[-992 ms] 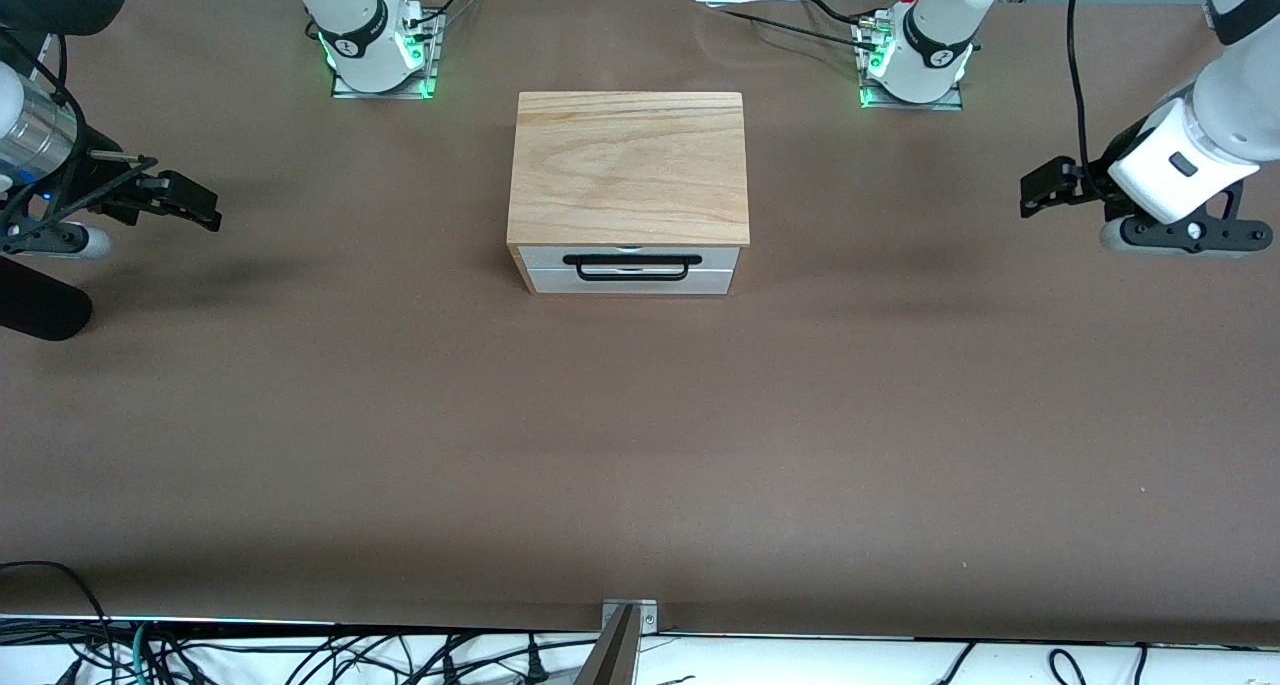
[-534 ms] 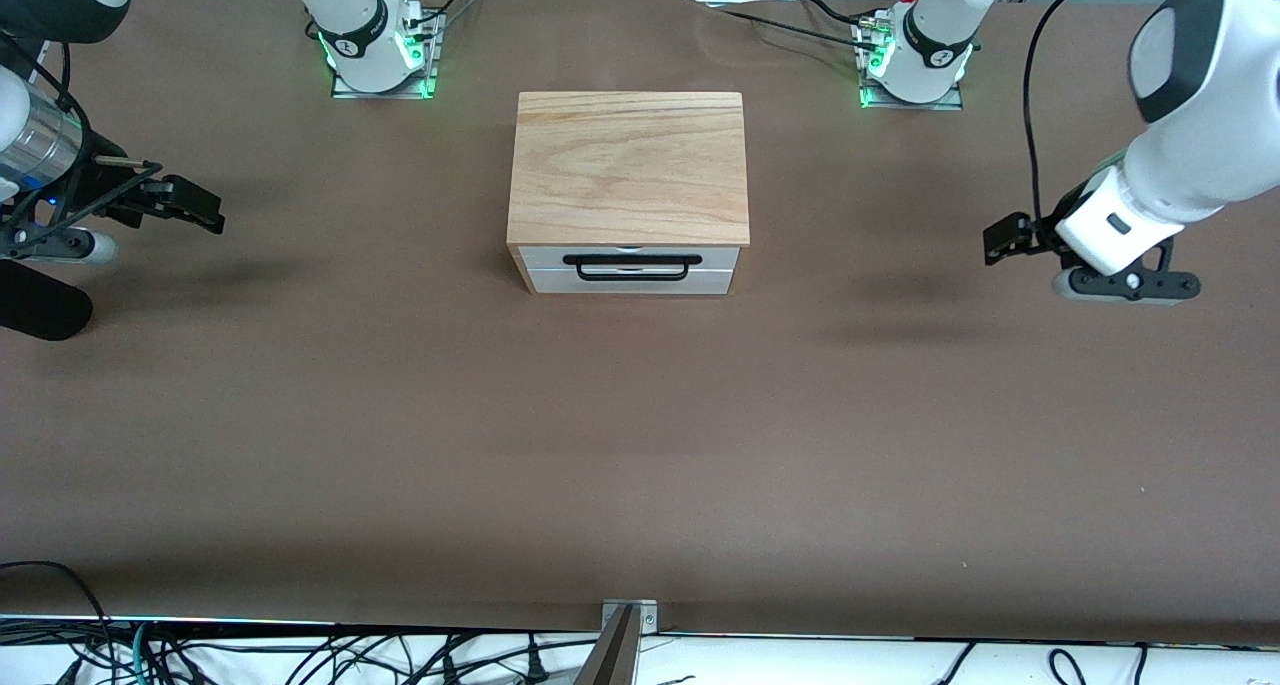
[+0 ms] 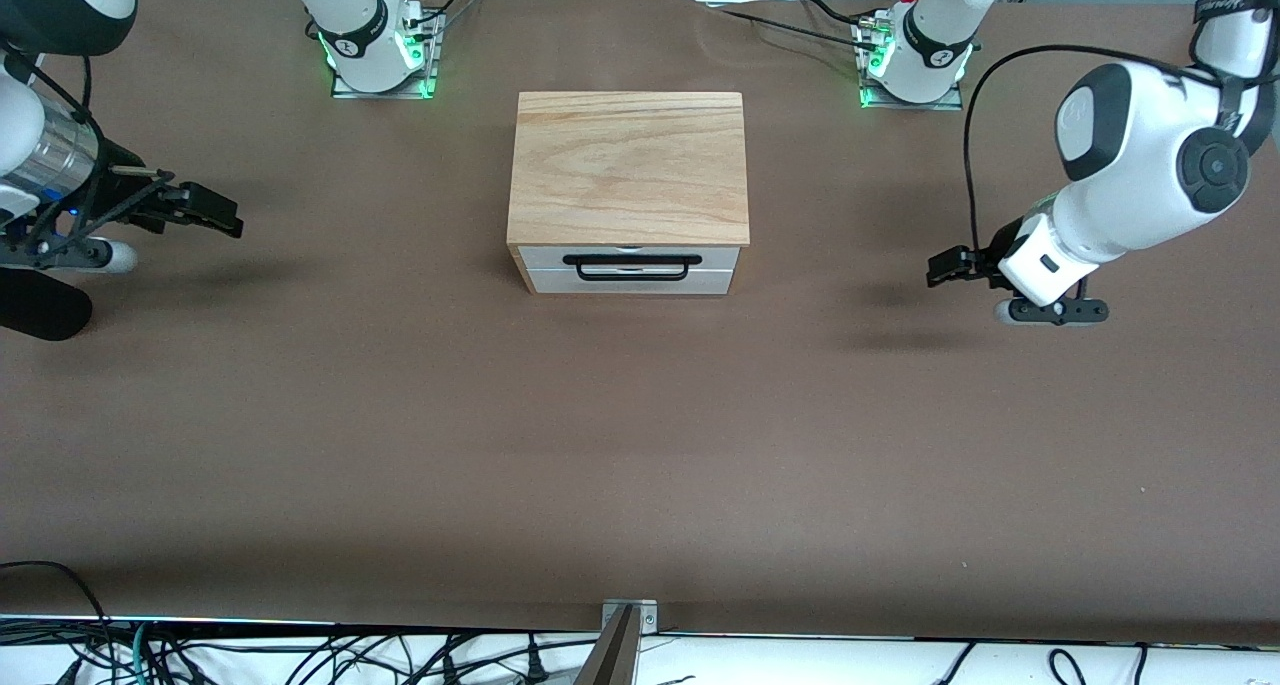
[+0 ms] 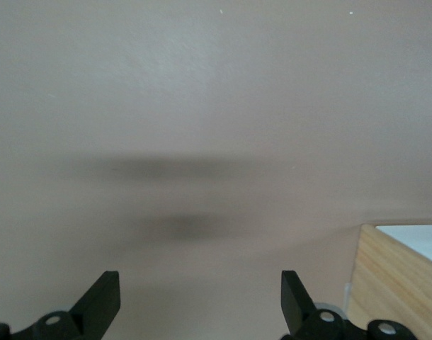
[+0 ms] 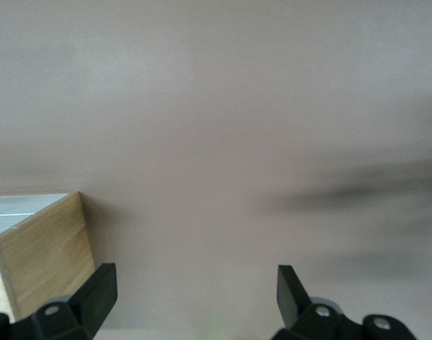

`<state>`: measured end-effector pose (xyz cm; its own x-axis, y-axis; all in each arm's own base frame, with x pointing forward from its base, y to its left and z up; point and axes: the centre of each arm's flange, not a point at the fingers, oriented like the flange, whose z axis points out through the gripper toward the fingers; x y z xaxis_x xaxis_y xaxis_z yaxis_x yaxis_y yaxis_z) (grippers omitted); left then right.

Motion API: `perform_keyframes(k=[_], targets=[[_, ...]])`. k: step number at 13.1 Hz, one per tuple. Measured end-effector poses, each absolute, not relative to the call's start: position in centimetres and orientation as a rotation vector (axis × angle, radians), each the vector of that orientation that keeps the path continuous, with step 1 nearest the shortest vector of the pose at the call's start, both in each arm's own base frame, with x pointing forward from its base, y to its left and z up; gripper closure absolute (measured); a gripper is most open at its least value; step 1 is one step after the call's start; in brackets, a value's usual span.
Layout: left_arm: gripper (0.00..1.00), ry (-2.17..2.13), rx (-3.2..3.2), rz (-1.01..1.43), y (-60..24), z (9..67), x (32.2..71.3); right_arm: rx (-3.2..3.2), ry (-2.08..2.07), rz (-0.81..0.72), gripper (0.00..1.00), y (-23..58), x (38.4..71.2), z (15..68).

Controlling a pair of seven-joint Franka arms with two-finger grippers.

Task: Pull top drawer with both arms simultaneously
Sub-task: 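Move both grippers inward toward the drawer handle of the wooden box, then close the left and right grippers on opposite ends of the handle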

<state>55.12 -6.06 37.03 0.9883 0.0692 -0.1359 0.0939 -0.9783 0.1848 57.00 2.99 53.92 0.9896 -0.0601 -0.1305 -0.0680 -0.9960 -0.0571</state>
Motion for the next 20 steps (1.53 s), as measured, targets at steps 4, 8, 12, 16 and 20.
perform_keyframes(k=[4,8,12,16,20], targets=[[0.00,0.118,2.732,-0.245,-7.8,32.3,55.1,-2.875,0.136,0.329,0.00,5.1,58.4,49.3],[0.00,0.014,2.441,-0.173,-9.2,27.7,55.3,-2.544,0.093,0.442,0.00,8.3,60.0,43.2],[0.00,-0.080,2.179,-0.025,-10.7,22.7,55.0,-2.209,-0.002,0.429,0.00,10.8,61.4,34.8],[0.00,-0.196,1.893,0.030,-13.8,20.0,53.5,-1.980,-0.036,0.262,0.00,16.5,59.0,24.6],[0.00,-0.141,1.628,0.094,-18.5,18.9,52.5,-1.831,-0.125,0.160,0.00,22.7,55.7,19.9]])
